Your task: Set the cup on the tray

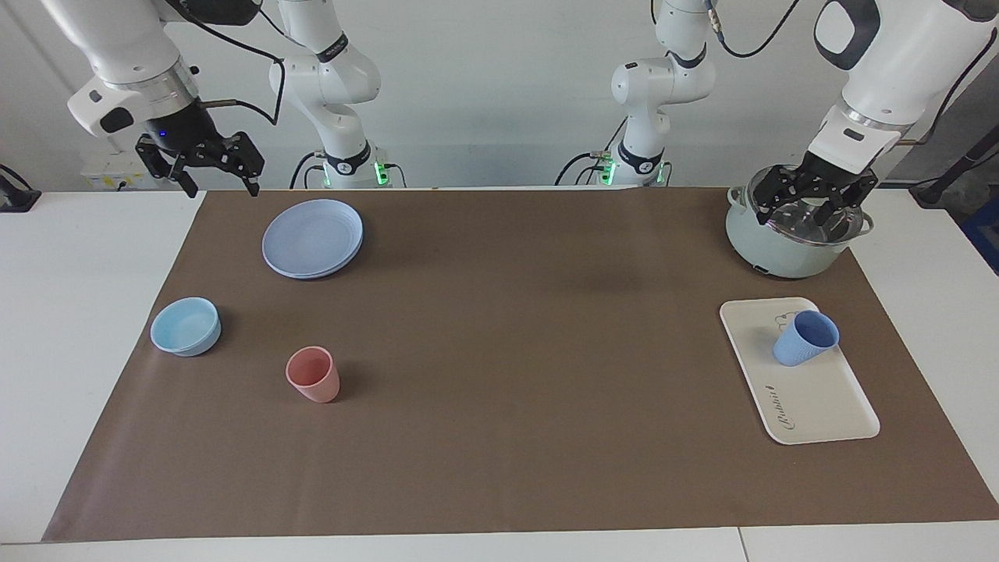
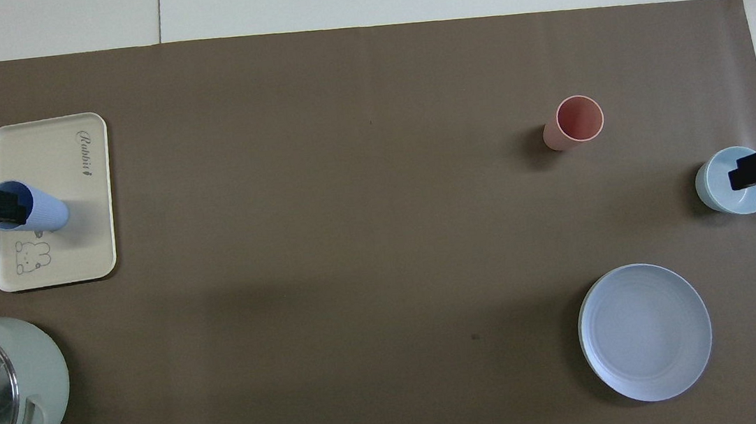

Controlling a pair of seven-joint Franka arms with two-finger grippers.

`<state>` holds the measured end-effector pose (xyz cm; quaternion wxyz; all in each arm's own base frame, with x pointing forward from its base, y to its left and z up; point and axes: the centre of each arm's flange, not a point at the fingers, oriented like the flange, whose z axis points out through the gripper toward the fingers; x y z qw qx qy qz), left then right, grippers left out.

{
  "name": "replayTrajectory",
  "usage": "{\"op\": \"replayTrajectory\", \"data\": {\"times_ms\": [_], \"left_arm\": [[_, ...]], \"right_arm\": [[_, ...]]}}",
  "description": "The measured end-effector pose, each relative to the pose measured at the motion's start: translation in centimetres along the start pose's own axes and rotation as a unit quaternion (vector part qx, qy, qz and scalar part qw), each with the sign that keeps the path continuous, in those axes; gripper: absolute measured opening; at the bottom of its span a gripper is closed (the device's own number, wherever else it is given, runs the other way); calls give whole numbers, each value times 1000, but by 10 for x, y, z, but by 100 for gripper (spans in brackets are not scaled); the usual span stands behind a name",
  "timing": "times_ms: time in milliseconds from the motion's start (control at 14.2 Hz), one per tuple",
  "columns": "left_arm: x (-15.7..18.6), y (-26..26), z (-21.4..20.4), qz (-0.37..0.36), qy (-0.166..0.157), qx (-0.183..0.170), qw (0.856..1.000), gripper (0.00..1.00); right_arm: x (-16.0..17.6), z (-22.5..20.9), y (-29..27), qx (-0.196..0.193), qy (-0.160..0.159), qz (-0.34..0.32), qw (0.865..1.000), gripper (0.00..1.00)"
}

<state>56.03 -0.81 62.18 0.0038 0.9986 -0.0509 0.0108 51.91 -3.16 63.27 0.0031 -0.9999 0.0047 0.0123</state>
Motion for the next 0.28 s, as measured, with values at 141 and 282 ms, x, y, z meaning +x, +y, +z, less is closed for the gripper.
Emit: {"op": "replayTrajectory", "data": {"times_ms": [141, 282], "left_arm": [[0, 0, -5, 0, 8, 1, 1000, 100], [0, 1, -9, 2, 15, 2, 1000, 100]], "right_arm": [[0, 2, 0, 0, -2, 0, 1000, 100], [0, 3, 1, 0, -3, 1, 1000, 100]]}}
